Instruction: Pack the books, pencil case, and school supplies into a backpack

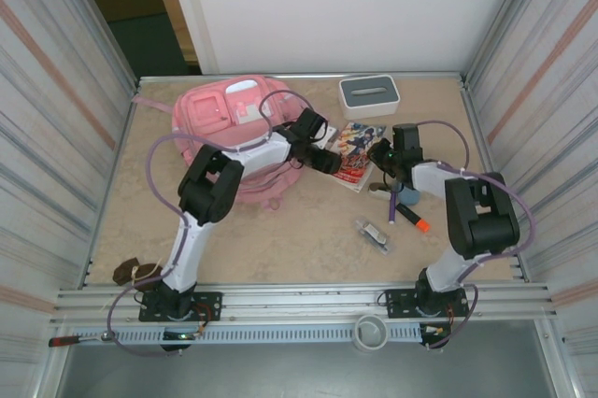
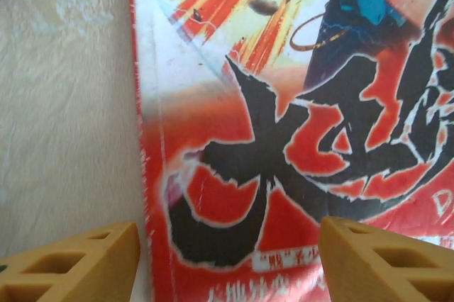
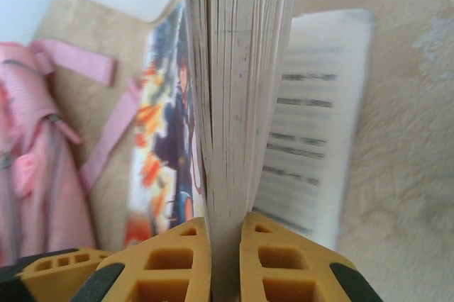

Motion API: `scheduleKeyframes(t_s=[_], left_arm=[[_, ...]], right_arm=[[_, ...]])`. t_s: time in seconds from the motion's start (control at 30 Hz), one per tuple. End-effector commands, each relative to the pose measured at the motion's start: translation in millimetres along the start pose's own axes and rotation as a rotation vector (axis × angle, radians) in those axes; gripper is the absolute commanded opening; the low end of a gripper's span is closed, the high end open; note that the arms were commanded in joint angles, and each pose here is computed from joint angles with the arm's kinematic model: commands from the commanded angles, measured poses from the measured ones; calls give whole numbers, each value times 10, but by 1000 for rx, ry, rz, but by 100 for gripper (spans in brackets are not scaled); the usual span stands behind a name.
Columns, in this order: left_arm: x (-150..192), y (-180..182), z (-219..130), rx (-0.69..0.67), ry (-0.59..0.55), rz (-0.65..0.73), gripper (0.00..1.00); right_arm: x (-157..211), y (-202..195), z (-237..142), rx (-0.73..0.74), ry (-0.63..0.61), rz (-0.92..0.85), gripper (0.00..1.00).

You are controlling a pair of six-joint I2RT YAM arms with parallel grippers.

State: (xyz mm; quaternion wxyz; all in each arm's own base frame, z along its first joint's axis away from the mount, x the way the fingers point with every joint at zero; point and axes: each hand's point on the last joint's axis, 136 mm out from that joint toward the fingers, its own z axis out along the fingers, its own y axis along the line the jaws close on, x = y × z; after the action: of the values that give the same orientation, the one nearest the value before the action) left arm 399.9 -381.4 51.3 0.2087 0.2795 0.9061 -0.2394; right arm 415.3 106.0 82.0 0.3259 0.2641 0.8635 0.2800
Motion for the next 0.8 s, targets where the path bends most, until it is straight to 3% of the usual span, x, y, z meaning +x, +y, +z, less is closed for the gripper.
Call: scheduleKeyframes(t_s=[0.0, 0.23, 0.4, 0.6, 0.77], left_arm=[[-332, -221, -683, 63, -140, 28, 70], [-471, -212, -1716, 222, -390, -61, 76], [-448, -130, -2204, 341, -517, -161, 83], [-458, -315, -2359, 473, -530, -163, 90], [-455, -393, -2350, 563, -531, -179, 88]], right_arm=[[-141, 633, -371, -243, -33, -67, 0], [-172, 1372, -1062, -550, -31, -178, 0], [-135, 1862, -1558, -743, -50, -274, 0], [49, 2278, -1950, -923, -48, -366, 0], [215, 2439, -2045, -1002, -20, -404, 0]])
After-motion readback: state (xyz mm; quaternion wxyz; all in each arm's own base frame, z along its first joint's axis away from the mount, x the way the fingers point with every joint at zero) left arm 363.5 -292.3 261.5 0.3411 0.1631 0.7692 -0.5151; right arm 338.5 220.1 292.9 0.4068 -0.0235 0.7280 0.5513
